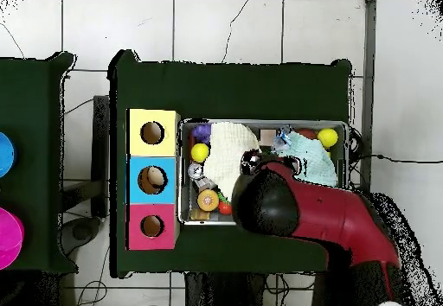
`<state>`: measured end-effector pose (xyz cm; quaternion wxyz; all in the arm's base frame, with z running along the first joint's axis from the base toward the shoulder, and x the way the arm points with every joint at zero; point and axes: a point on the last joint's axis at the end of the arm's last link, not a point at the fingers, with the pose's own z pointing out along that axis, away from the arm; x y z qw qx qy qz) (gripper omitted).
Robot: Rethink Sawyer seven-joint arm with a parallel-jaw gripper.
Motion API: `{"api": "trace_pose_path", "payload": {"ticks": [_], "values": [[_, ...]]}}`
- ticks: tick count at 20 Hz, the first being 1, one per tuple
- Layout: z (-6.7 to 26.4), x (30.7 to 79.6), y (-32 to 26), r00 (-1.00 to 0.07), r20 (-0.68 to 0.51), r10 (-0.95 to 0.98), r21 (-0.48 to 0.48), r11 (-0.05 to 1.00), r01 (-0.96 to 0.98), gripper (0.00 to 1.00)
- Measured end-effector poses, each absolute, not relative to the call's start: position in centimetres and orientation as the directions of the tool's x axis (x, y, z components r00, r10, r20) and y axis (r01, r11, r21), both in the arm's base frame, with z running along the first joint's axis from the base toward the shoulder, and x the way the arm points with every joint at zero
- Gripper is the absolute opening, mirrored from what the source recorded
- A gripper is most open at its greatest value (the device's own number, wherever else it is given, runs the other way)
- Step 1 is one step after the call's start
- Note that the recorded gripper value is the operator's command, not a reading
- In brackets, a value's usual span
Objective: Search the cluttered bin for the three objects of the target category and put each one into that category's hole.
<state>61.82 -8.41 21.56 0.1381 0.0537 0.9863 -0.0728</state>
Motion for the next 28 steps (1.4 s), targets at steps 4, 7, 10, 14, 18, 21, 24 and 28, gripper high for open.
{"api": "trace_pose_path", "payload": {"ticks": [4,7,10,14,18,21,24,28], "values": [[22.1,64.1,-11.6,-0.947,-0.305,0.098,-0.13,0.981,0.143,1.0],[22.1,65.8,-13.0,-0.94,-0.329,0.095,-0.129,0.981,0.144,1.0],[22.0,67.0,-13.9,-0.934,-0.345,0.089,-0.126,0.982,0.14,1.0],[21.3,68.8,-14.5,-0.929,-0.363,0.073,-0.12,0.985,0.124,1.0],[19.9,70.1,-14.4,-0.929,-0.368,0.046,-0.115,0.989,0.094,1.0],[18.8,70.5,-13.9,-0.931,-0.363,0.026,-0.112,0.991,0.072,1.0],[17.1,70.8,-13.2,-0.935,-0.354,0.004,-0.106,0.993,0.045,1.0],[14.6,70.8,-12.7,-0.936,-0.352,-0.024,-0.105,0.994,0.014,1.0]]}}
